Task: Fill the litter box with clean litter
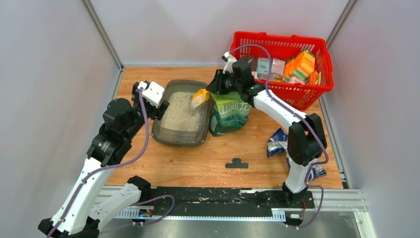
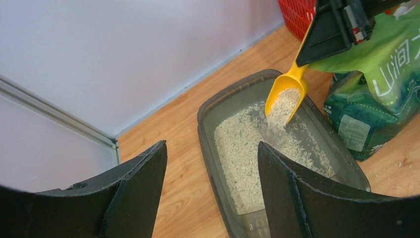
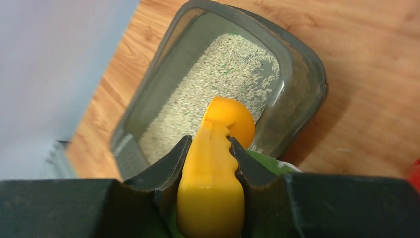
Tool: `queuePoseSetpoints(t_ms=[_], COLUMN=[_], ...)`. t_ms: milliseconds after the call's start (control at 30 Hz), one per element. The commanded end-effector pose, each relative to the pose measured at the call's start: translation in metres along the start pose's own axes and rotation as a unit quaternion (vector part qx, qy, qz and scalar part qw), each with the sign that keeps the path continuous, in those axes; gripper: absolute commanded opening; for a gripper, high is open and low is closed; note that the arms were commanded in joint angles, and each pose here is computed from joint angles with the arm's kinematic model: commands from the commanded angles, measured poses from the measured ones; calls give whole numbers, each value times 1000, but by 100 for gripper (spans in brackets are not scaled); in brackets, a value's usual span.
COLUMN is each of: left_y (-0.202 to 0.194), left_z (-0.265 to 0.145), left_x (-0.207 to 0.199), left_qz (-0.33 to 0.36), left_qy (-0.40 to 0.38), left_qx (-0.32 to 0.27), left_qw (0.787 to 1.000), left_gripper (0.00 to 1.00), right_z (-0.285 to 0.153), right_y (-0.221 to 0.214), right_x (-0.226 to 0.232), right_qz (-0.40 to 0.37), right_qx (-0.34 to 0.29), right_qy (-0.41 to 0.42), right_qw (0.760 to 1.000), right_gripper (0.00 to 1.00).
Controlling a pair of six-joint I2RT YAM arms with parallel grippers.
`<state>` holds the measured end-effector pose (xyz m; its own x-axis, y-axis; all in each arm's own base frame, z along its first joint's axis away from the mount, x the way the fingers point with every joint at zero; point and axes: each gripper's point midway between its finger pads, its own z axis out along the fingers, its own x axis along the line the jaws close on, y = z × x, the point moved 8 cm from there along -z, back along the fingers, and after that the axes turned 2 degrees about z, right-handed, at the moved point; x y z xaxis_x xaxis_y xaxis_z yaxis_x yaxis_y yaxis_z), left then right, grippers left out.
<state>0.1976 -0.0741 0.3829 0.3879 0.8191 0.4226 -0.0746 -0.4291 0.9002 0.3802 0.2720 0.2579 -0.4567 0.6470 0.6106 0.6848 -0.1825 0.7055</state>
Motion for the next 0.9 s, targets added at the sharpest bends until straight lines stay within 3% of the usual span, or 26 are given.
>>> queuePoseSetpoints(t_ms=[0,167,333,467,600,733,867], left_y=[4,-9,-22,-29,-27,-29,-31], left_z=[-6,-11,-9,-5,2,10,15], left_x=[-2,-9,-20,-30,-32,-35,-37], left_qz=[6,4,-7,-35,-45,-44,-46], left_qy=[-7,-18,-43,-63,-74,-81,-82], left_qx=[-44,-41,-34,-32,-30,-27,-28], left_qw=[999,999,999,997,996,995,995], left_gripper=[75,75,75,75,75,75,75], right_z=[2,7,6,-18,-73,-127,-182], right_y=[20,21,13,38,66,69,52], right_x=[28,54,63,84,121,124,91], right_qz=[-209,-369,-440,-420,-376,-290,-188], right_qx=[-57,-77,-67,-104,-129,-78,-12], right_qy=[-27,-9,15,24,97,165,173], right_qw=[976,926,895,901,912,939,967], right_gripper=[0,0,0,0,4,6,6])
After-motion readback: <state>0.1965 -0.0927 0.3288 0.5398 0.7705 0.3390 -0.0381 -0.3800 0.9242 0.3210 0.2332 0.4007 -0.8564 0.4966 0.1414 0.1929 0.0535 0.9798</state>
